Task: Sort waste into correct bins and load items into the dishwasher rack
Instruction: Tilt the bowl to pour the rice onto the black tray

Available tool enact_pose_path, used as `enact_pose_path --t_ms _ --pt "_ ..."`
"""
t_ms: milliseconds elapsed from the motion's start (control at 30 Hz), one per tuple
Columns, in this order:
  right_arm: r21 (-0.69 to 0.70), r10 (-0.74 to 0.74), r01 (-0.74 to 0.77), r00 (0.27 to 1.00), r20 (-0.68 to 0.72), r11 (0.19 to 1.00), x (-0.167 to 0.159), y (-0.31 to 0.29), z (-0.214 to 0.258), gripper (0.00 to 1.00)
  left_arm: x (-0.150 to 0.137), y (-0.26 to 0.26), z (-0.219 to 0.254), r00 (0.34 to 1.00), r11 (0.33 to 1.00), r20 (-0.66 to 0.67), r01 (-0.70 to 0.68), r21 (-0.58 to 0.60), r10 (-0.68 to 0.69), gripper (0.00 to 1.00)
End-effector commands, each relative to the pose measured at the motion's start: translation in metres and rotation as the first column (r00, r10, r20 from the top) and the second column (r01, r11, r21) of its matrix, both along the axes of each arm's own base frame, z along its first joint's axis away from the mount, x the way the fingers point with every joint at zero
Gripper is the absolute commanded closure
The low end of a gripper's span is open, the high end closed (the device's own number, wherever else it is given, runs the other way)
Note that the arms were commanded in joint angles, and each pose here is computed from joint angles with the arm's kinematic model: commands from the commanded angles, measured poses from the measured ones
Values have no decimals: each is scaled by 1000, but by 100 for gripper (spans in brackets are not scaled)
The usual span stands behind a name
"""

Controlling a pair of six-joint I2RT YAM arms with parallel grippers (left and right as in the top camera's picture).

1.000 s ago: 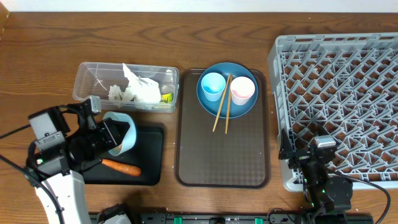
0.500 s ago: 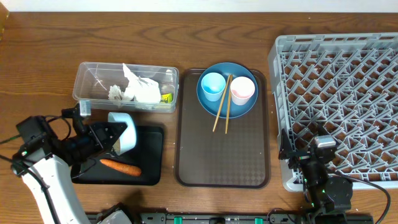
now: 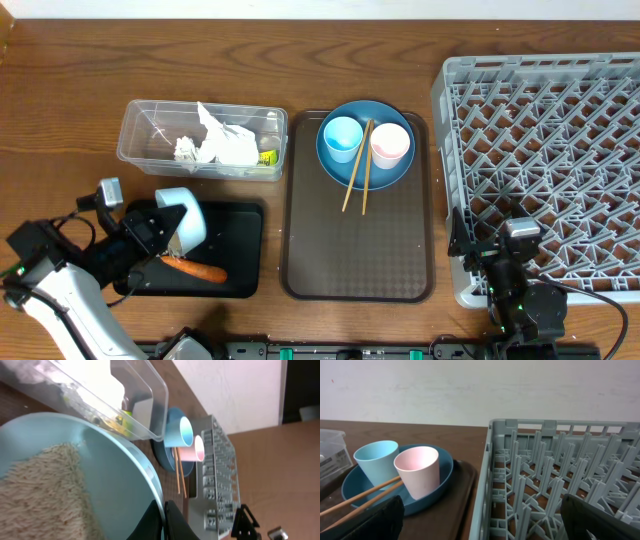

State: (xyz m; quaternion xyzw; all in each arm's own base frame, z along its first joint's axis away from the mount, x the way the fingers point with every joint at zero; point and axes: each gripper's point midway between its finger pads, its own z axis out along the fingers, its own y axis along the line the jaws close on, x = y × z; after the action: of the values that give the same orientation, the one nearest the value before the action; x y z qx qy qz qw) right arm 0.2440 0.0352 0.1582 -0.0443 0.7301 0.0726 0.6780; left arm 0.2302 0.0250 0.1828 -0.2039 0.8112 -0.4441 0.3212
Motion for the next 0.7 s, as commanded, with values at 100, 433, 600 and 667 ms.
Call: enact_pose_path --t_ms 100,433,600,667 --pt "-5 10 -10 1000 -5 1000 0 2 -2 1 -2 -2 -14 999 999 43 -6 -53 8 94" --pt "-5 10 -10 1000 -5 1000 0 2 -2 1 4 -5 -18 997 979 73 2 -203 13 94" --pt "-5 10 -10 1000 -5 1000 0 2 -2 1 7 -9 -14 997 953 72 3 -303 20 94" --pt "-5 10 -10 1000 -5 1000 0 2 -2 1 9 -13 -10 997 942 82 19 -336 10 94"
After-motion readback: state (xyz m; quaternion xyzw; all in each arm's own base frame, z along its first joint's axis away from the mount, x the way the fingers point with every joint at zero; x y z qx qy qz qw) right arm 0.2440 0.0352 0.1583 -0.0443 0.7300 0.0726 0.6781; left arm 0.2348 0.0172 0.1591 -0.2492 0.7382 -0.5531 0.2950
